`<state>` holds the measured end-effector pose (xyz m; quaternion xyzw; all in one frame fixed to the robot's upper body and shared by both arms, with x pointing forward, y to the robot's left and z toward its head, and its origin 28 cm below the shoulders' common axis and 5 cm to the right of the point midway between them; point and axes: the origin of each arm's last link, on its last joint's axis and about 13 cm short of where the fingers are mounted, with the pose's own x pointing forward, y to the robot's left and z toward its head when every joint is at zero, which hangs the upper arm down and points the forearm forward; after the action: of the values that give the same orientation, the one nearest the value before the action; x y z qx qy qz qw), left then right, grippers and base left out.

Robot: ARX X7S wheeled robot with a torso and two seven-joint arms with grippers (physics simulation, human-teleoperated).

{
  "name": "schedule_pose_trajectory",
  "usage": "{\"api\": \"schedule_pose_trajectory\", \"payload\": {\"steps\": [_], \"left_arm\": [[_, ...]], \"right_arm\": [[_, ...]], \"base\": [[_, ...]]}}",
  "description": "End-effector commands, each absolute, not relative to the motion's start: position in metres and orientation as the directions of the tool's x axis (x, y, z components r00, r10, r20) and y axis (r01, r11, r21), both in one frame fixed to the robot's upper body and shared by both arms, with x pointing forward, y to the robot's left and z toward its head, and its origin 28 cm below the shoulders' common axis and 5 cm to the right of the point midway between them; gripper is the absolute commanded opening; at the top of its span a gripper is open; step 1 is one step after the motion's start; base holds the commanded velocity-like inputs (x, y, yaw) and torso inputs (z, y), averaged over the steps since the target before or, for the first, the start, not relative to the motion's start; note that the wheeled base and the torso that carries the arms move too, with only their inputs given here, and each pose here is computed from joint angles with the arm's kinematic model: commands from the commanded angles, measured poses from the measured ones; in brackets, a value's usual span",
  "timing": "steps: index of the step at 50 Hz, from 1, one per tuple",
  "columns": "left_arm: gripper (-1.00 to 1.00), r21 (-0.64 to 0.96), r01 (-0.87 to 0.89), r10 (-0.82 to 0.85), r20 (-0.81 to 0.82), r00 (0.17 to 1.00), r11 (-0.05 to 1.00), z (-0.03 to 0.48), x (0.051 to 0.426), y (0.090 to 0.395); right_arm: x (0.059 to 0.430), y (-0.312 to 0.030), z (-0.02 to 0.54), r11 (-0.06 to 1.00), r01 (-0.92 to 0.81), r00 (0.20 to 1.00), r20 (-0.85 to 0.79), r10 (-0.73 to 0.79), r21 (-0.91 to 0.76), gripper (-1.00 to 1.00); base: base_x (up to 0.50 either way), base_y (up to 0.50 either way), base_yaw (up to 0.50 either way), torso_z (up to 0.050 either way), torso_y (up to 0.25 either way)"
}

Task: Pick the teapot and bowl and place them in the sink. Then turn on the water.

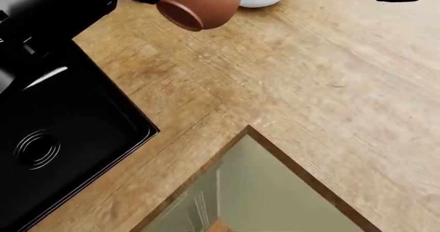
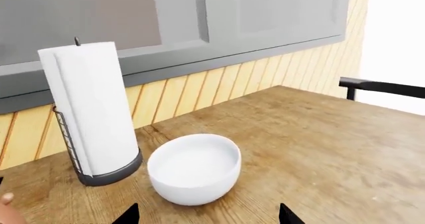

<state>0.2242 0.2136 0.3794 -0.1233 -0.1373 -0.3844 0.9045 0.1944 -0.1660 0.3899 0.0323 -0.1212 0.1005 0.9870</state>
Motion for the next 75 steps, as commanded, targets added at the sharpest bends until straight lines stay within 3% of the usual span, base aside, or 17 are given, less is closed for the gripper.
{"api": "schedule_pose_trajectory", "payload": {"steps": [1,29,58,75], "left_arm": [[-1.0,-0.114,0.737,-0.66,0.37,0.654,0.666,0.3838,0.2239,0.213],[-1.0,-0.108,0.738,-0.659,0.377,0.65,0.666,0.3853,0.2233,0.2133],[-1.0,-0.107,0.736,-0.651,0.396,0.648,0.668,0.3909,0.2213,0.2135],[-1.0,-0.107,0.738,-0.652,0.397,0.646,0.667,0.3913,0.221,0.2128]], "right_arm": [[0.1937,-0.1675,0.3905,0.981,-0.19,0.952,0.251,0.178,0.025,1.0],[0.1946,-0.1655,0.3884,0.986,-0.169,0.956,0.246,0.161,0.01,1.0],[0.1949,-0.167,0.3925,0.979,-0.193,0.959,0.226,0.173,0.068,1.0],[0.1941,-0.167,0.392,0.978,-0.195,0.959,0.223,0.174,0.077,1.0]], "base": [[-0.04,-0.04,0.5,0.0,0.0],[-0.05,-0.07,0.5,0.0,0.001],[0.08,0.11,0.0,0.0,0.001],[0.16,-0.21,0.0,0.0,0.001]]}}
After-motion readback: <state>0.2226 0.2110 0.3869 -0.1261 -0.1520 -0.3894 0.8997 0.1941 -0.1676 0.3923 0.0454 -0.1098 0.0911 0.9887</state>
